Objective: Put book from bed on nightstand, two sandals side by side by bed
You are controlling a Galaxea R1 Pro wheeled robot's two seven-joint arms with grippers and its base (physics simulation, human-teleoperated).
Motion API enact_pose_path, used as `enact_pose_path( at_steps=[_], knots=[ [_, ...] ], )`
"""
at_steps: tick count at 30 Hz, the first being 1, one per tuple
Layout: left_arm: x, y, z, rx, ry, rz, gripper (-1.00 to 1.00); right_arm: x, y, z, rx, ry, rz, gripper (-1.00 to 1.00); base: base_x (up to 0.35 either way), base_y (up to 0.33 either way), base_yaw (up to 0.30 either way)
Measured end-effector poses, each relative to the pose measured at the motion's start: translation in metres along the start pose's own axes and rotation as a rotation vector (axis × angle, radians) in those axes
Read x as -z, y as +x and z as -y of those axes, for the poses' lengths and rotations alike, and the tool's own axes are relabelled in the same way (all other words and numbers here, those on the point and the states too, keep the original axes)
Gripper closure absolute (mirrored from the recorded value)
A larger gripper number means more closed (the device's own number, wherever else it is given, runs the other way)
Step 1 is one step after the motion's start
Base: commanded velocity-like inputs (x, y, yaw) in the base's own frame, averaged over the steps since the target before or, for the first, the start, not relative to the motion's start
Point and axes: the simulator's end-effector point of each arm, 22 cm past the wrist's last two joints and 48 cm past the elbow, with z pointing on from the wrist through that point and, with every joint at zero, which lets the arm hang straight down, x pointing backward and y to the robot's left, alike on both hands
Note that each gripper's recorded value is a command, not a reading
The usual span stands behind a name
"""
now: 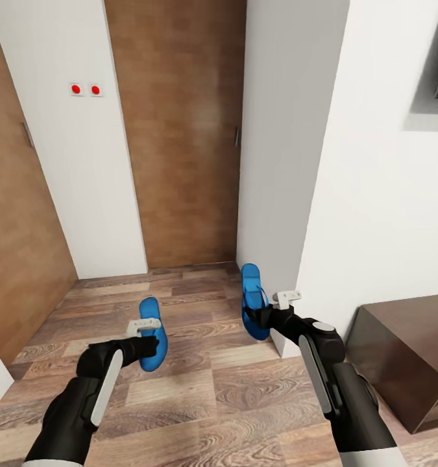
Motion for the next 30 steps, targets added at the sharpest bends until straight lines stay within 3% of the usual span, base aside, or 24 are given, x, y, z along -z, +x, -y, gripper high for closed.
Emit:
enact_pose_path(
  at_steps=[7,12,15,30],
  knots=[
    [-0.018,0.043,0.015,0.037,0.033,-0.047,1.0,0.0,-0.001,0.001,0.002,0.001,0.002,1.0,-0.003,0.0,0.0],
    [-0.03,0.061,0.016,0.049,0.036,-0.041,1.0,0.001,-0.001,0.002,0.004,0.001,0.005,1.0,-0.169,0.008,0.0],
    [-0.03,0.071,0.016,0.051,0.044,-0.052,1.0,0.0,-0.014,-0.014,0.01,-0.026,0.02,1.0,0.0,0.028,0.0],
    [-0.03,0.073,0.016,0.052,0.044,-0.055,1.0,-0.001,-0.015,-0.015,0.015,-0.026,0.021,1.0,0.0,0.026,0.0]
  ],
)
